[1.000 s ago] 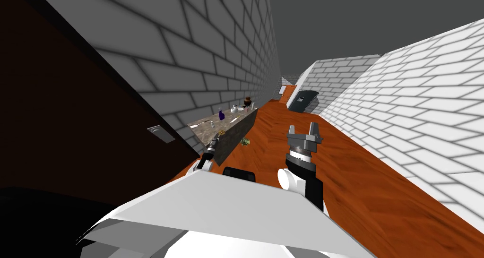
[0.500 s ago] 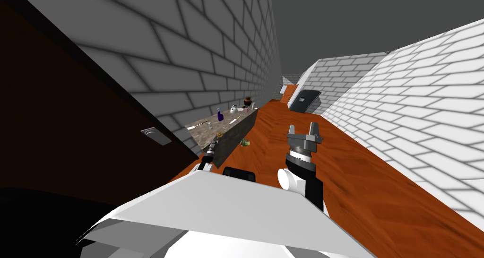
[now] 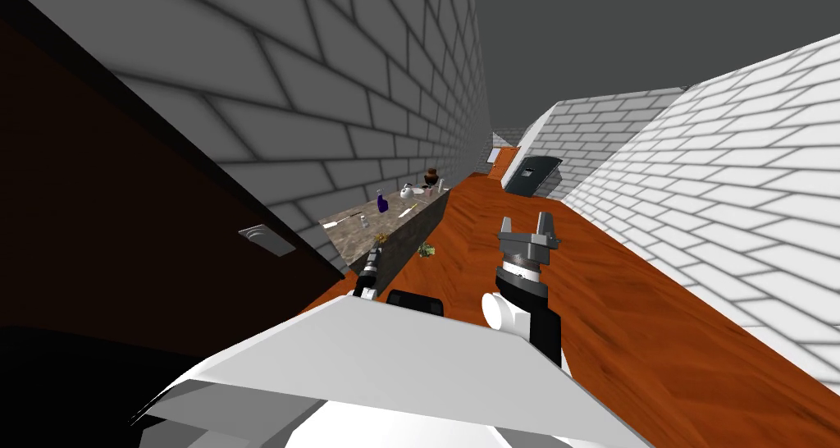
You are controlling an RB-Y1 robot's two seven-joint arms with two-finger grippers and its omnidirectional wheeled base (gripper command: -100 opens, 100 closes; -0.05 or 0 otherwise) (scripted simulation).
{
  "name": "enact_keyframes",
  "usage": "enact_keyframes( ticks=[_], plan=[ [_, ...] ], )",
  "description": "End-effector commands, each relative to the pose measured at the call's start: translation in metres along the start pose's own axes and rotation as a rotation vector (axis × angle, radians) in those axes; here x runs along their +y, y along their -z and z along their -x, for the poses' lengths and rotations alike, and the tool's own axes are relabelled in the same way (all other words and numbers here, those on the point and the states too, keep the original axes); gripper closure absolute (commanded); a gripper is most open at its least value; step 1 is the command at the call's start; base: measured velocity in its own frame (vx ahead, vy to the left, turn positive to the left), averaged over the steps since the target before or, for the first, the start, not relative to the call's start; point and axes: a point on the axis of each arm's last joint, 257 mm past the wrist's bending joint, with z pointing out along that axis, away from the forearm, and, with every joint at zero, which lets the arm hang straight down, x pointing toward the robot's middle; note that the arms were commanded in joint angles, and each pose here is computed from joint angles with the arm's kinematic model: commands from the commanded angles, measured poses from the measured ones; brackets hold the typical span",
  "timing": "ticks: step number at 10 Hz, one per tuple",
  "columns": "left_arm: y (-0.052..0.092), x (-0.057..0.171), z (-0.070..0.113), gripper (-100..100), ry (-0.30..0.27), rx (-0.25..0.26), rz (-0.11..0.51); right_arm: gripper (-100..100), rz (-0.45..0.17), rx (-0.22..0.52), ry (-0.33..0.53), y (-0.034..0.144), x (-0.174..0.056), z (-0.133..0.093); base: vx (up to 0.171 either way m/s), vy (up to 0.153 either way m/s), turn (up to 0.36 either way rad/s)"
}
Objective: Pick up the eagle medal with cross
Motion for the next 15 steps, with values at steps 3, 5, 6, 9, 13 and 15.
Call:
enact_keyframes(
  ticks=[3, 5, 6, 9, 13, 15],
  plan=[
    [0.003, 0.002, -0.006, 0, 0.021, -0.011, 0.003, 0, 0.0, 0.0, 0.0, 0.0, 0.0, 0.0, 0.026, 0.019, 0.004],
    [-0.01, -0.005, -0.006, -100, 0.02, -0.01, 0.001, 0, 0.0, 0.0, 0.0, 0.0, 0.0, 0.0, 0.052, 0.008, 0.009],
    [-0.006, -0.003, -0.006, -100, 0.021, -0.01, 0.002, 0, 0.0, 0.0, 0.0, 0.0, 0.0, 0.0, 0.018, -0.005, 0.008],
    [-0.005, 0.0, -0.006, 100, 0.022, -0.01, 0.009, 0, 0.0, 0.0, 0.0, 0.0, 0.0, 0.0, 0.0, 0.0, 0.0],
    [0.002, 0.001, -0.006, 100, 0.021, -0.011, 0.002, 0, 0.0, 0.0, 0.0, 0.0, 0.0, 0.0, -0.009, 0.0, -0.005],
    [-0.001, 0.0, -0.006, 0, 0.02, -0.011, 0.003, 0, 0.0, 0.0, 0.0, 0.0, 0.0, 0.0, -0.012, -0.001, -0.001]
  ],
)
